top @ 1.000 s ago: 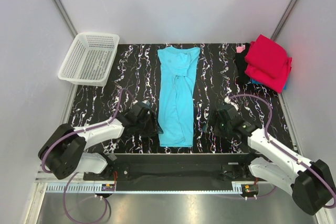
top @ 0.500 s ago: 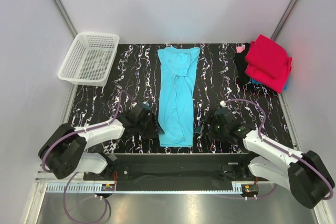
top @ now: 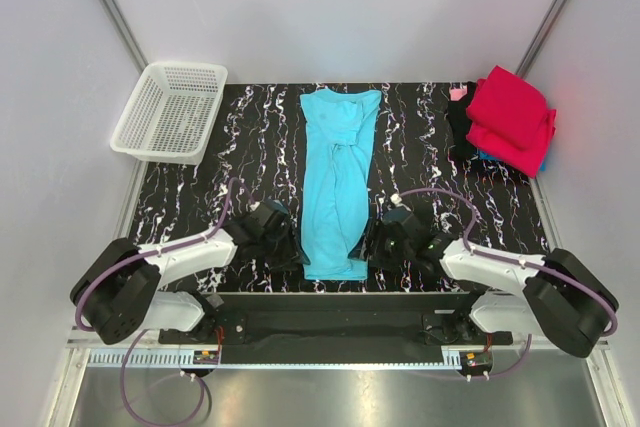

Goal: Fold and stack the t-shirts
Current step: Fold the tshirt

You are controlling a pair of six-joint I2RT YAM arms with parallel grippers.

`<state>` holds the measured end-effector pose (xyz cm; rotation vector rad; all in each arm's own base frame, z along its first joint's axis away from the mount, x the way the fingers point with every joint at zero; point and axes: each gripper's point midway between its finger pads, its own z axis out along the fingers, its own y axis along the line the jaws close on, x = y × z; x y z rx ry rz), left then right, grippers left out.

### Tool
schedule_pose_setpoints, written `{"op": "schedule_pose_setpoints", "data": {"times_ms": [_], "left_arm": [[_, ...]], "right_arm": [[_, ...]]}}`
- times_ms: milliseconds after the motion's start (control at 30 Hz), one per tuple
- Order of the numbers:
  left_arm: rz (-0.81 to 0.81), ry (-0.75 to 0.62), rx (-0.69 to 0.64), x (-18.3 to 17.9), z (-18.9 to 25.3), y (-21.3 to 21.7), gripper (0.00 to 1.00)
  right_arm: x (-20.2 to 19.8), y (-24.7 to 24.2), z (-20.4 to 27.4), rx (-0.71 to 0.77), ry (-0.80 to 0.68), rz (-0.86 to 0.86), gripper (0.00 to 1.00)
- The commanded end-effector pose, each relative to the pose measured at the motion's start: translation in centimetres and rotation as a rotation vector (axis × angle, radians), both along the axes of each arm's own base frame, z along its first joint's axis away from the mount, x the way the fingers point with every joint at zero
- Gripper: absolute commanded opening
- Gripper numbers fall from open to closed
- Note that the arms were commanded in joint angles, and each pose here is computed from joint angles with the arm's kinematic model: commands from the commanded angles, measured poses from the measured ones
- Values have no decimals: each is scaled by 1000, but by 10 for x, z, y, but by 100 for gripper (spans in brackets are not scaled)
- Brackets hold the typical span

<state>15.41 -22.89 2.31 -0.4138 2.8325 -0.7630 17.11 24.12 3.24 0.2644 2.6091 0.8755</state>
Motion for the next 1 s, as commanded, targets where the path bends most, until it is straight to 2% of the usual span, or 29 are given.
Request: {"op": "schedule_pose_setpoints", "data": {"times_ms": [0,300,733,833,867,933,967], "left_arm": [[-25,39,-19,-11,6,-6,46],[-34,25,-70,-13,17,-14,32],[-56,47,-94,-15,8,-26,24],[-58,51,-88,-16,5,-25,23],[-60,51,-90,-18,5,-26,22],[-56,52,-85,-19,4,-24,21],[-53,49,-88,-19,5,-24,21]], "right_arm": [[-15,-9,-22,-106,63,-26,71],[-38,-9,-28,-201,101,-40,66],[-47,-16,-37,-257,118,-67,58],[-47,-18,-38,-265,122,-75,47],[-48,-18,-39,-267,124,-73,38],[-48,-19,-39,-271,127,-78,25],[-48,-18,-39,-270,128,-77,14]]}}
